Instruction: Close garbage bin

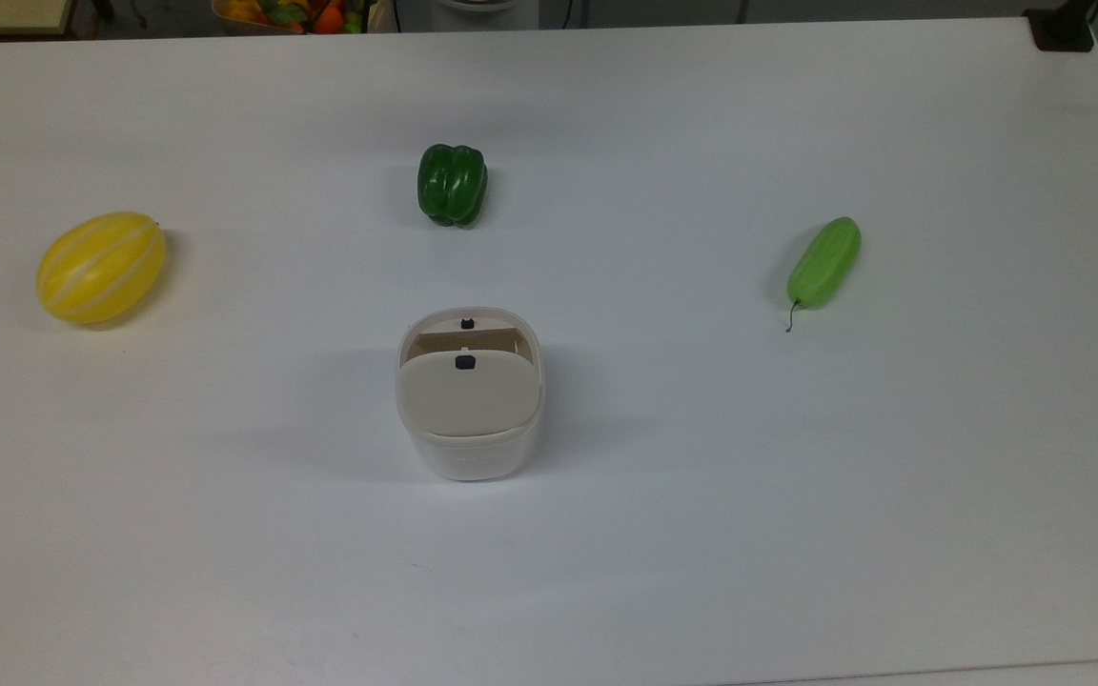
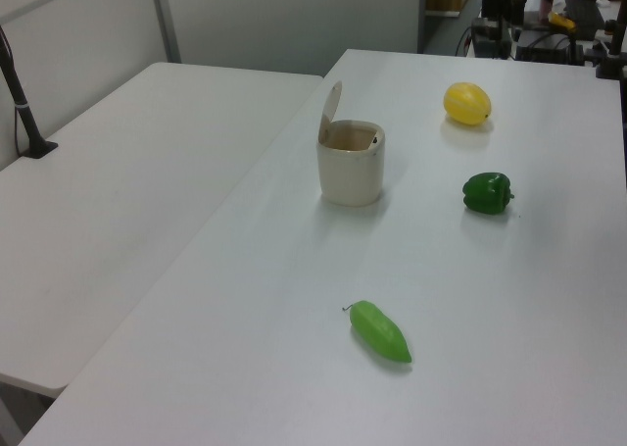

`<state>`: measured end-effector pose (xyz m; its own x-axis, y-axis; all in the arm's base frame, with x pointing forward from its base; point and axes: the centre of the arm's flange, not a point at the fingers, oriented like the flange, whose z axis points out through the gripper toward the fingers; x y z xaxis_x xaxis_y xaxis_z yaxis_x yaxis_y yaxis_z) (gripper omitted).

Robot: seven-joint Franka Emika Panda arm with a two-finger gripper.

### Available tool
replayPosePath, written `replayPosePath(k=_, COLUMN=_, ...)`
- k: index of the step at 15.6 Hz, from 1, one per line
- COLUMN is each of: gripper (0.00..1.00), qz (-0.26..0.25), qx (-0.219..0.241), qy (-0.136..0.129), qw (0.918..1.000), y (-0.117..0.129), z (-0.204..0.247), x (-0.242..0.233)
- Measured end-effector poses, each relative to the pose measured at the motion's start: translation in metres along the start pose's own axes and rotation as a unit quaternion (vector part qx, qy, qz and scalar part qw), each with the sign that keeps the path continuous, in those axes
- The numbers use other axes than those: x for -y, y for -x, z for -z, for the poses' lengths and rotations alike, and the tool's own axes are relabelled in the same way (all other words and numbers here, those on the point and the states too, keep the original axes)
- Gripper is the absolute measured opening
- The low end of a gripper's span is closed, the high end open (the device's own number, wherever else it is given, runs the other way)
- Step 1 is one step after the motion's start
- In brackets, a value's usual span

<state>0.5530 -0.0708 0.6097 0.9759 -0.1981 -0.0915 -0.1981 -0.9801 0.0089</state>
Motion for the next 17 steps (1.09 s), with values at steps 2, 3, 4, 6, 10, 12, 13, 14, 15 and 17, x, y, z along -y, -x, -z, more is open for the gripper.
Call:
replayPosePath(k=2, gripper=1.00, qz=-0.004, qx=0.000, qy=-0.001, qw=1.0000, y=0.000, z=0.000, x=-0.005)
replayPosePath(k=3, gripper=1.00, qz=-0.008, qx=0.000, qy=-0.003, qw=1.0000, y=-0.001, z=0.000, x=-0.008)
replayPosePath(k=4, gripper=1.00, qz=-0.012, qx=0.001, qy=-0.008, qw=0.9999, y=-0.001, z=0.000, x=-0.012)
replayPosePath(k=6, gripper=1.00, qz=-0.016, qx=0.002, qy=-0.020, qw=0.9997, y=-0.001, z=-0.001, x=-0.015)
replayPosePath(k=10, gripper=1.00, qz=-0.015, qx=0.008, qy=-0.044, qw=0.9989, y=-0.004, z=-0.005, x=-0.009)
replayPosePath(k=12, gripper=1.00, qz=-0.014, qx=0.009, qy=-0.046, qw=0.9988, y=-0.005, z=-0.007, x=-0.008)
replayPosePath(k=13, gripper=1.00, qz=-0.014, qx=0.011, qy=-0.046, qw=0.9988, y=-0.005, z=-0.009, x=-0.008)
replayPosePath(k=14, gripper=1.00, qz=-0.013, qx=0.013, qy=-0.045, qw=0.9988, y=-0.007, z=-0.011, x=-0.006)
replayPosePath(k=15, gripper=1.00, qz=-0.012, qx=0.016, qy=-0.045, qw=0.9988, y=-0.008, z=-0.014, x=-0.004)
replayPosePath(k=17, gripper=1.00, qz=-0.009, qx=0.023, qy=-0.043, qw=0.9988, y=-0.012, z=-0.021, x=0.000)
